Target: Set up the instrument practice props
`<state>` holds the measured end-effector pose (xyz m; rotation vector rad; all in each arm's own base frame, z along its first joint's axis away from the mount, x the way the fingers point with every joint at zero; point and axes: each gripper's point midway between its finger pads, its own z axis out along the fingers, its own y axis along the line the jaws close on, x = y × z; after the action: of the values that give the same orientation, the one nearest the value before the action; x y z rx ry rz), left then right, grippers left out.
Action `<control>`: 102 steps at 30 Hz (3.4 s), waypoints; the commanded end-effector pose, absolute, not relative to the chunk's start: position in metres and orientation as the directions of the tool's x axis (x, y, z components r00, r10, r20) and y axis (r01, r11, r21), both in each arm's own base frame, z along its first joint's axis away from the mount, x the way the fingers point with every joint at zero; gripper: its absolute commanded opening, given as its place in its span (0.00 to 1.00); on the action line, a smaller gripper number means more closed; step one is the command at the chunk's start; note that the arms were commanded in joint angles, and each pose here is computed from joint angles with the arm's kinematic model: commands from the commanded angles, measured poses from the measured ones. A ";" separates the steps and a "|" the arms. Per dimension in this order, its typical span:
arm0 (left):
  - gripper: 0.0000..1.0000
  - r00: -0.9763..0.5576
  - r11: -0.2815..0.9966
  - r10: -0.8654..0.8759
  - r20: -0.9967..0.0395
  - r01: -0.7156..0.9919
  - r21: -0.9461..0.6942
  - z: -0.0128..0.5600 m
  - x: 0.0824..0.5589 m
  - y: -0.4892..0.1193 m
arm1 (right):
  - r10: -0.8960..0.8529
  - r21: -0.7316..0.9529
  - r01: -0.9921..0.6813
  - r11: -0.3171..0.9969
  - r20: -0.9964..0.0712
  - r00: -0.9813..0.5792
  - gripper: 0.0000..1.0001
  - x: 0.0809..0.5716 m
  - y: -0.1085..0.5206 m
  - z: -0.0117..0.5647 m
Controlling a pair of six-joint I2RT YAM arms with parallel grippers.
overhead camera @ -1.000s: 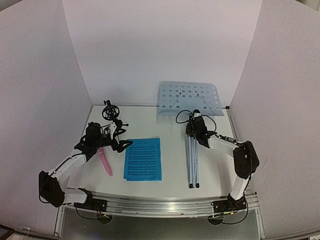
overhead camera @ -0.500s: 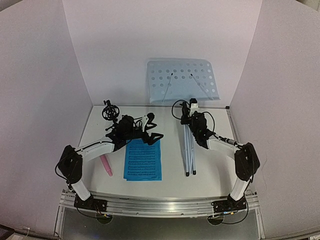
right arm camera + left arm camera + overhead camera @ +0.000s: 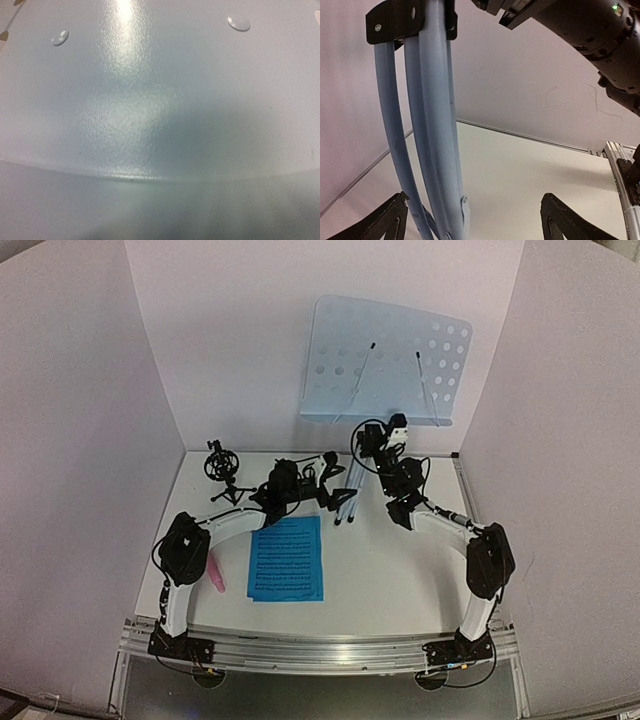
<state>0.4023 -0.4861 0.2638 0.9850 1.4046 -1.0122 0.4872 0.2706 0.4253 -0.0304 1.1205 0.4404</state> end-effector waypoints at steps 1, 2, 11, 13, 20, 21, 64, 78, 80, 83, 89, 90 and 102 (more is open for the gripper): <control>0.83 0.088 0.329 -0.043 -0.995 0.942 0.069 0.293 0.423 -0.499 | 0.401 0.130 -0.415 0.901 -0.617 0.677 0.00 0.413 0.249 0.548; 0.78 0.099 0.347 -0.043 -0.994 0.935 0.078 0.293 0.428 -0.500 | 0.383 0.120 -0.401 0.908 -0.624 0.681 0.00 0.413 0.248 0.547; 0.26 0.114 0.344 -0.051 -0.992 0.935 0.089 0.288 0.434 -0.508 | 0.321 0.116 -0.336 0.935 -0.680 0.659 0.00 0.423 0.244 0.530; 0.24 0.114 0.342 -0.050 -0.992 0.935 0.090 0.287 0.434 -0.508 | 0.318 0.118 -0.330 0.937 -0.682 0.658 0.00 0.424 0.244 0.528; 0.22 0.114 0.365 -0.040 -0.993 0.926 0.091 0.283 0.445 -0.515 | 0.309 0.126 -0.314 0.941 -0.700 0.644 0.00 0.430 0.245 0.511; 0.23 0.114 0.373 -0.037 -0.993 0.923 0.092 0.282 0.447 -0.518 | 0.302 0.123 -0.308 0.943 -0.704 0.643 0.00 0.430 0.245 0.509; 0.00 0.143 0.304 0.076 -0.987 0.939 0.160 0.258 0.428 -0.521 | 0.105 -0.040 -0.353 0.935 -0.919 0.381 0.20 0.410 0.248 0.403; 0.00 0.144 0.302 0.062 -0.988 0.940 0.156 0.267 0.426 -0.524 | 0.065 -0.046 -0.377 0.925 -0.959 0.276 0.45 0.400 0.243 0.387; 0.00 0.144 0.304 0.059 -0.988 0.940 0.155 0.269 0.426 -0.524 | 0.050 -0.053 -0.395 0.917 -0.968 0.245 0.48 0.396 0.244 0.377; 0.00 0.145 0.301 0.058 -0.988 0.941 0.156 0.270 0.425 -0.524 | 0.021 -0.064 -0.429 0.901 -0.982 0.190 0.54 0.387 0.244 0.362; 0.00 0.147 0.297 0.060 -0.987 0.942 0.159 0.269 0.424 -0.525 | -0.108 -0.100 -0.523 0.846 -0.994 0.015 0.62 0.367 0.248 0.317; 0.00 0.148 0.296 0.058 -0.987 0.942 0.159 0.270 0.424 -0.525 | -0.124 -0.100 -0.534 0.839 -0.992 -0.009 0.62 0.363 0.248 0.309; 0.00 0.138 0.279 0.056 -0.989 0.949 0.148 0.273 0.423 -0.527 | -0.122 0.058 -0.612 0.789 -0.961 -0.248 0.61 0.382 0.211 0.239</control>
<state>0.4045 -0.5413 0.2514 1.0971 1.2700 -0.9849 0.3737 0.2155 0.2560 -0.5401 1.7307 0.4039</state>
